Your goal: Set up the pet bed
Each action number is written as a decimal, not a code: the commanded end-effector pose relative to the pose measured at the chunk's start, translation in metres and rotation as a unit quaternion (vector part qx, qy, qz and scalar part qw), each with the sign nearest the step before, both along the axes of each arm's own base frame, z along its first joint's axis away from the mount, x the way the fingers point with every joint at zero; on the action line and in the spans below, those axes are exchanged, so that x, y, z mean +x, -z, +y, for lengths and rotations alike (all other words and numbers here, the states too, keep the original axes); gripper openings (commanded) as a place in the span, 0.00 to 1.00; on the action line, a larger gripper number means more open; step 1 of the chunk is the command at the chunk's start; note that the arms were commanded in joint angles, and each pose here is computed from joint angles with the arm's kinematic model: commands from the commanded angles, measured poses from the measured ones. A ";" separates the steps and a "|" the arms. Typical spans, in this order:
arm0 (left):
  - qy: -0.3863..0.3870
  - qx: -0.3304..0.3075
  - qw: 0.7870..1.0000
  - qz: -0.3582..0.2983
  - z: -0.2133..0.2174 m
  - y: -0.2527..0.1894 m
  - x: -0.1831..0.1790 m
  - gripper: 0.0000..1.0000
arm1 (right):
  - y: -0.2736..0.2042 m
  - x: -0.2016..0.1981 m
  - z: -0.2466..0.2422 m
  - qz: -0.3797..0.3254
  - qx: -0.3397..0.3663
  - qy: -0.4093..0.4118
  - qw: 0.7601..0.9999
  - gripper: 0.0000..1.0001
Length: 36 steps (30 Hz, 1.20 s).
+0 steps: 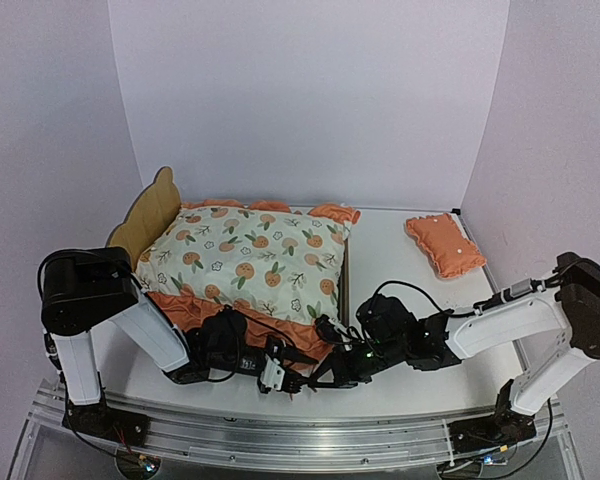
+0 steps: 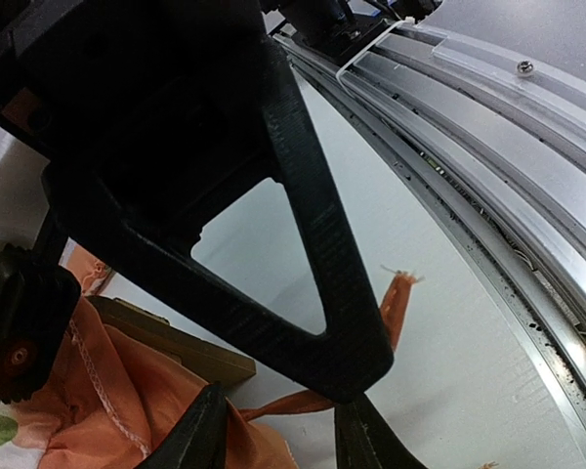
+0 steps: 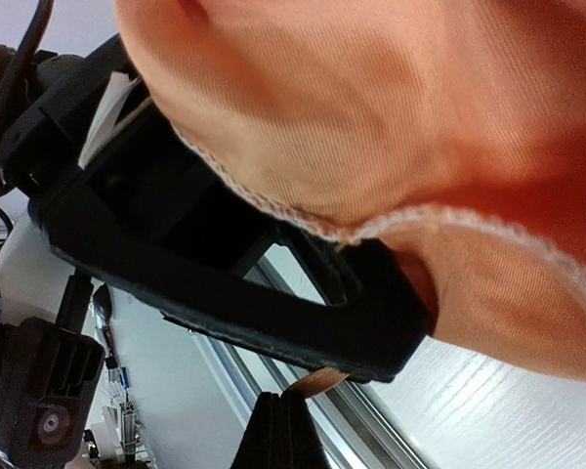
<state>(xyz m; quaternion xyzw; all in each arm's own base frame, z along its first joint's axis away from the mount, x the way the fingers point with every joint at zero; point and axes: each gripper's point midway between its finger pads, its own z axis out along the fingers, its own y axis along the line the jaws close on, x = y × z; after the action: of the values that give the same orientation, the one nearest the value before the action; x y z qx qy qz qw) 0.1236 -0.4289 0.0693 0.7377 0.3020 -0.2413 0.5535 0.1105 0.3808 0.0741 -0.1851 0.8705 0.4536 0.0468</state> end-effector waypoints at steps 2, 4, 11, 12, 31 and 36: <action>0.049 -0.048 0.997 -0.030 -0.012 -0.022 -0.011 0.34 | -0.023 -0.008 0.006 -0.014 0.040 -0.033 0.999 0.00; 0.063 -0.051 0.996 -0.026 -0.013 -0.024 -0.015 0.31 | -0.024 -0.008 0.007 -0.016 0.042 -0.033 0.998 0.00; 0.070 -0.056 0.996 -0.015 -0.019 -0.029 -0.016 0.12 | -0.024 -0.007 0.005 -0.021 0.041 -0.030 0.998 0.00; 0.070 -0.054 0.996 -0.014 -0.019 -0.028 -0.016 0.09 | -0.024 -0.007 0.005 -0.023 0.042 -0.031 0.998 0.00; -0.075 -0.032 0.990 0.119 -0.016 -0.040 0.031 0.00 | -0.017 0.023 -0.040 -0.133 -0.046 0.044 0.989 0.44; -0.088 -0.021 0.979 0.183 -0.012 -0.043 0.042 0.00 | -0.008 0.028 -0.042 -0.280 -0.113 0.083 0.950 0.49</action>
<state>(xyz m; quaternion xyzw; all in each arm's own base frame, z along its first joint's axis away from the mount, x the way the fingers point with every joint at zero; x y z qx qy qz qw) 0.1514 -0.4384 0.0896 0.6744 0.4172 -0.2947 0.5333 0.1255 0.3502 0.0960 -0.2193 0.8767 0.3833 0.1906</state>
